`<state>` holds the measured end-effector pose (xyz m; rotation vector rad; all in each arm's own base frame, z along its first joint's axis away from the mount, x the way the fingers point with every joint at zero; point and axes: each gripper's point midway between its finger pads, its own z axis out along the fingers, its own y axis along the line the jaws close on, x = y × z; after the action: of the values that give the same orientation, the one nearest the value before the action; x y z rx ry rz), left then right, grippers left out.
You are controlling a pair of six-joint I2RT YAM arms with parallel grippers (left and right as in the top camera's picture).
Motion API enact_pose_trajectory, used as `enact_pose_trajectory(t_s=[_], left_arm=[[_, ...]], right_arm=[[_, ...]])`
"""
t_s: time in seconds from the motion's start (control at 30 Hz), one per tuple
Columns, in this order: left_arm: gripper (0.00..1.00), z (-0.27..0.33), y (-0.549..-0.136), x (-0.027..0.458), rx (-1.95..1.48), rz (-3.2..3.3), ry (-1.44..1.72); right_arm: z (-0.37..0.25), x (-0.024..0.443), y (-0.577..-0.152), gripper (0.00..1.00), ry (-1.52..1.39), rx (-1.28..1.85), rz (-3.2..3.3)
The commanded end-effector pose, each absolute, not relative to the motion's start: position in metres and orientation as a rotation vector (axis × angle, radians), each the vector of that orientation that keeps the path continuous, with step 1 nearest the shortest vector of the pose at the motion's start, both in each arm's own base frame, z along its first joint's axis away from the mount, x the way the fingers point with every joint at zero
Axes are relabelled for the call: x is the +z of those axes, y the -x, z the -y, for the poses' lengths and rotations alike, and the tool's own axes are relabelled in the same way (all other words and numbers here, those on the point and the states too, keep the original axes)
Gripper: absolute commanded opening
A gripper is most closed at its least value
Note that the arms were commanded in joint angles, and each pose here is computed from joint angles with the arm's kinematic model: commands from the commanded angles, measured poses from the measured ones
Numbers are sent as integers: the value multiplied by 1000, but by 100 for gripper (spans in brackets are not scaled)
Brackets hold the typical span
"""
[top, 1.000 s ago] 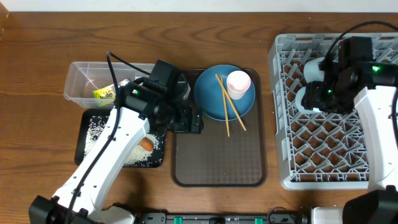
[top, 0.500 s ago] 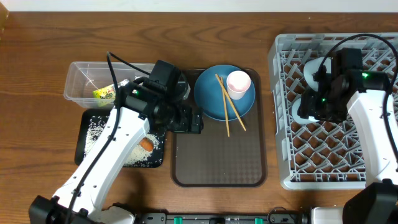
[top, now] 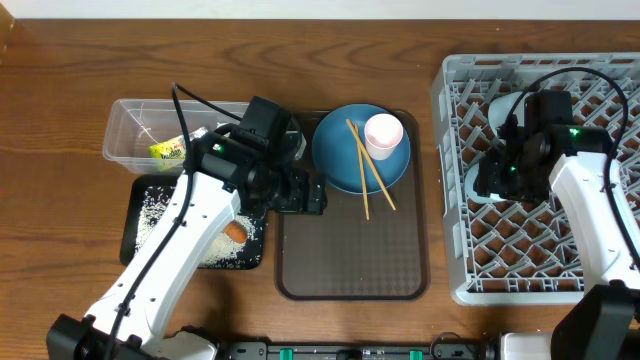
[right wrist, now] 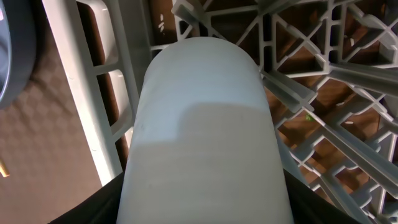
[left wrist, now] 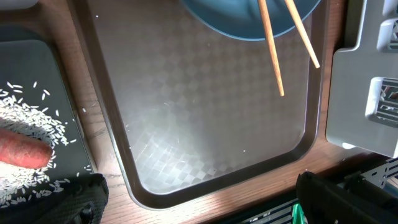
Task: Sort waste into correct bins and load items into the dishwasher rack
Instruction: 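Lower the light-blue cup upside down into the rack and open, then move the left gripper to the pink cup on the teal plate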
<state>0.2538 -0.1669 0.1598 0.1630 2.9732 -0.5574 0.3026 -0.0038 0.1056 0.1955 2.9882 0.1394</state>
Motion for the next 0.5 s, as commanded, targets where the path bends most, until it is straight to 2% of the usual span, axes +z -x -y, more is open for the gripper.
enact_pose_trajectory(t_s=[0.0,0.23,0.47], left_arm=[[99,164,-254,156,-533,-2981,-167],[99,164,-254,156,-533,-2981,-167],[99,164,-254,156,-533,-2981,-167]], right_arm=[[3,106,-301,62,-201,126,-2989],[3,111,-297,79,-202,125,-3005],[4,121,-299,82,-202,120,-3001]])
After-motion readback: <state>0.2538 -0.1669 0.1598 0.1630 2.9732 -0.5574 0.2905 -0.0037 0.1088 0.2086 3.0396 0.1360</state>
